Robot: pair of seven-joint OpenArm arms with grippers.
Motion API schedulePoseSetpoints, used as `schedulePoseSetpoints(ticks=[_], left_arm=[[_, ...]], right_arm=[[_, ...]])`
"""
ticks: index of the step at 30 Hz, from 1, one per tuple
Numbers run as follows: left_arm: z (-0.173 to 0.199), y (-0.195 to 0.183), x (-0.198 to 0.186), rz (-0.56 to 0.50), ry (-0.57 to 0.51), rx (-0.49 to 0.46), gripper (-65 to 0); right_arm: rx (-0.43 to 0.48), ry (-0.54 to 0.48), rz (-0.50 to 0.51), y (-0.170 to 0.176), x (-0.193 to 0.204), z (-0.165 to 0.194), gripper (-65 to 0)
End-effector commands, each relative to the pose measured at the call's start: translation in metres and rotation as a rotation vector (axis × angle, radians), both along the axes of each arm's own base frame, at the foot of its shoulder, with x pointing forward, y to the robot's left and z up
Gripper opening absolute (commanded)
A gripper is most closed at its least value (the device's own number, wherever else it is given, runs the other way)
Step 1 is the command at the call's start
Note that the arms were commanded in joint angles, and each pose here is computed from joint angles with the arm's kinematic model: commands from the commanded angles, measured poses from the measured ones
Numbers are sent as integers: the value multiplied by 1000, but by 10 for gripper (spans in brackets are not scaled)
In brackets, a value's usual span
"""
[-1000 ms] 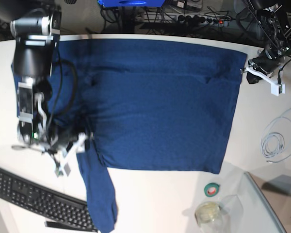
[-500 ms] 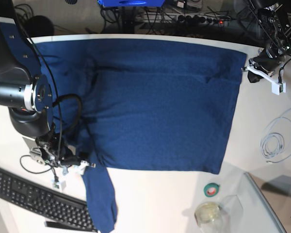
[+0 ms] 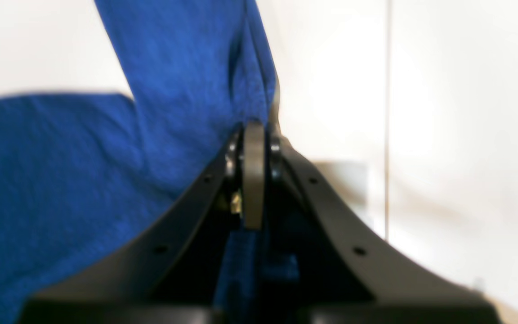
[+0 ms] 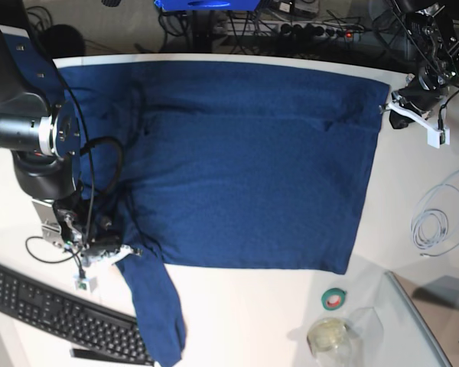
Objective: Layout the t-shirt on the table in an organized manner, then fold the t-shirt properly
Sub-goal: 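Drag the held sleeve with the right gripper across the shirt body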
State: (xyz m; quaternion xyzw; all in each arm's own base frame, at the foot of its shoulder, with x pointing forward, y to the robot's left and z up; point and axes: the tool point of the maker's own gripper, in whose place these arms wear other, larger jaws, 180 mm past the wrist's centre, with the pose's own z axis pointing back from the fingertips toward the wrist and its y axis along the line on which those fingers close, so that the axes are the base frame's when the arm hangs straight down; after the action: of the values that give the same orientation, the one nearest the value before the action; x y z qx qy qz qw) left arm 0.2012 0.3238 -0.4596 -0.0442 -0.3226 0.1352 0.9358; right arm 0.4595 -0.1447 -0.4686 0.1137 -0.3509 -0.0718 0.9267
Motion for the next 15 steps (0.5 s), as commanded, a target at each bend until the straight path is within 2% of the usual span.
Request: schedulePoseSetpoints(ticks=[1,3,11,15], left_arm=[[12,8,8,-7,-38,23,-650],[12,8,8,-7,-38,23,-650],[13,7,12,-7,-47,21,-650],[13,6,12,-8,-46,20,-650]], right_arm=[[0,-84,1,-3,27,32,-650],[-5,-70,21,-1,27,36,-650],[-31,-146,85,16,37,85,-645],[-35,-184,170,32,30,107,-648]])
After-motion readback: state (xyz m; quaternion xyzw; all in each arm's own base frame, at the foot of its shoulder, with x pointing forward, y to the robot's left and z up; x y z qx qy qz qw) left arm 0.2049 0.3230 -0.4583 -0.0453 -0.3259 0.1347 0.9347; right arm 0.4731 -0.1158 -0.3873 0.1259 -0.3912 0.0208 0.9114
